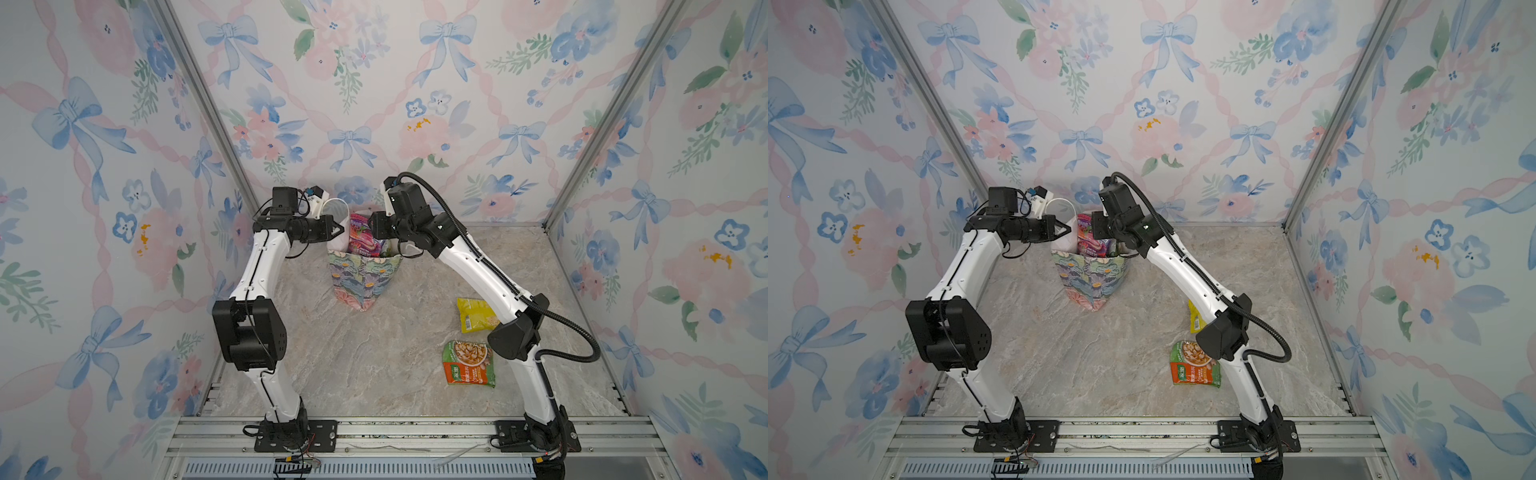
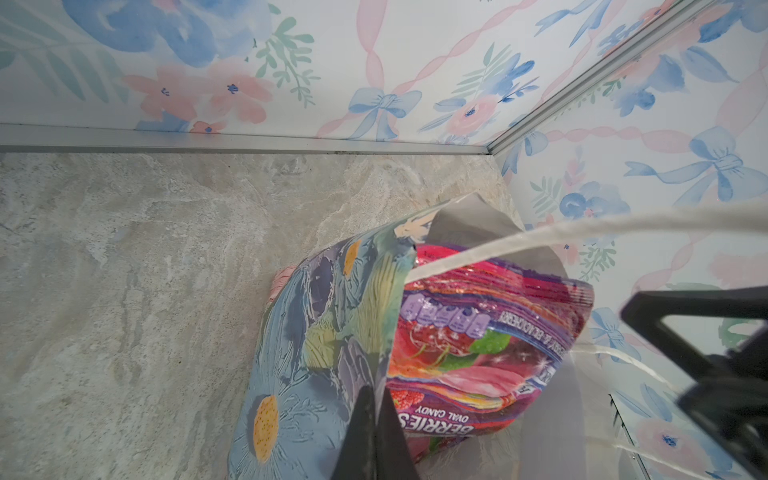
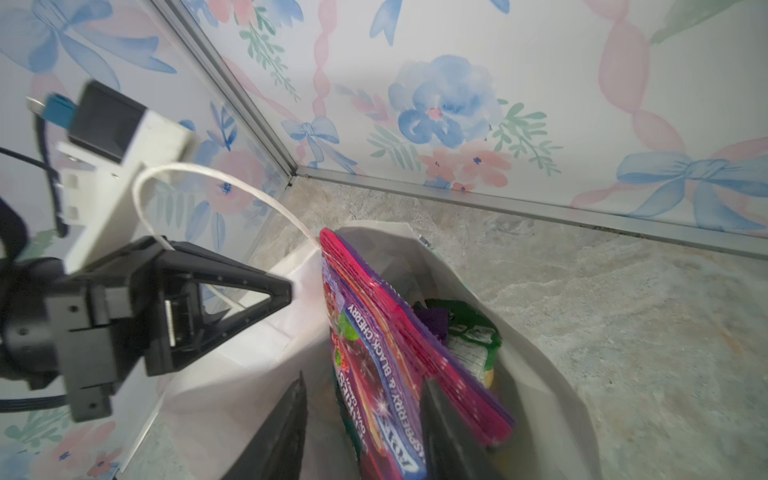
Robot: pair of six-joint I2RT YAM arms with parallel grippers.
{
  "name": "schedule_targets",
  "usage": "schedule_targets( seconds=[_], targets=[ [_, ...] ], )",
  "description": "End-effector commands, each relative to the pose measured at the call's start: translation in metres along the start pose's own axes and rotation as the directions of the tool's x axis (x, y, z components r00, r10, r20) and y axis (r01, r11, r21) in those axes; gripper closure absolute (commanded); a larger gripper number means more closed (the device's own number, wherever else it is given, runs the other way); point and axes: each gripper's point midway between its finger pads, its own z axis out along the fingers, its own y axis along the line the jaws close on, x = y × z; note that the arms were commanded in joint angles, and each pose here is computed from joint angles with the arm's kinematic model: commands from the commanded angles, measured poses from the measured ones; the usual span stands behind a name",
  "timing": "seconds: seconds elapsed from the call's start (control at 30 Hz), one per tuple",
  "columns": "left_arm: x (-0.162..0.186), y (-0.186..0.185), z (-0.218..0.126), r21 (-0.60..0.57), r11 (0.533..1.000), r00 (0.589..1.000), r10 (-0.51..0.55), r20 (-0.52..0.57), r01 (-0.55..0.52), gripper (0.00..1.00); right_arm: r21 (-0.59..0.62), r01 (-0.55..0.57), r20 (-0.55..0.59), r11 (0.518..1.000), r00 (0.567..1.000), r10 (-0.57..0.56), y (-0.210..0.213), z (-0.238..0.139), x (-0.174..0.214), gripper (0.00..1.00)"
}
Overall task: Place the snacks into the paper bag
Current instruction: 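Lower the pink raspberry packet into the bag and open the right gripper, then move the right gripper back to the yellow chips packet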
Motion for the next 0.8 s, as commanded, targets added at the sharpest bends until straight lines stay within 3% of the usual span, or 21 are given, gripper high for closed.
schedule_targets(
  seconds=[0.0,0.23,0.47,0.63,0.77],
  targets=[
    [-0.003,-0.007,-0.011,0.010,1.000,1.000,0.017,0.018,-0.017,1.00,-0.002,0.030,-0.067,1.000,0.997,-0.030,0.003,0.010,0.020,0.54],
    [-0.002,-0.006,-0.009,0.011,1.000,1.000,0.014,0.015,-0.015,1.00,0.040,-0.019,-0.150,0.999,0.988,0.025,-0.022,0.049,0.049,0.51],
    [-0.002,-0.006,-0.009,0.010,1.000,1.000,0.014,0.014,-0.014,1.00,0.044,-0.056,-0.162,0.997,0.985,0.063,-0.031,0.061,0.054,0.48],
    [-0.002,-0.006,-0.009,0.010,1.000,1.000,0.014,0.014,-0.014,1.00,0.000,-0.066,-0.108,0.998,0.992,0.066,-0.020,0.038,0.027,0.47],
    [-0.002,-0.005,-0.009,0.009,1.000,1.000,0.013,0.014,-0.013,1.00,-0.066,-0.053,0.005,0.996,0.999,0.053,-0.002,-0.006,-0.017,0.40]
  ],
)
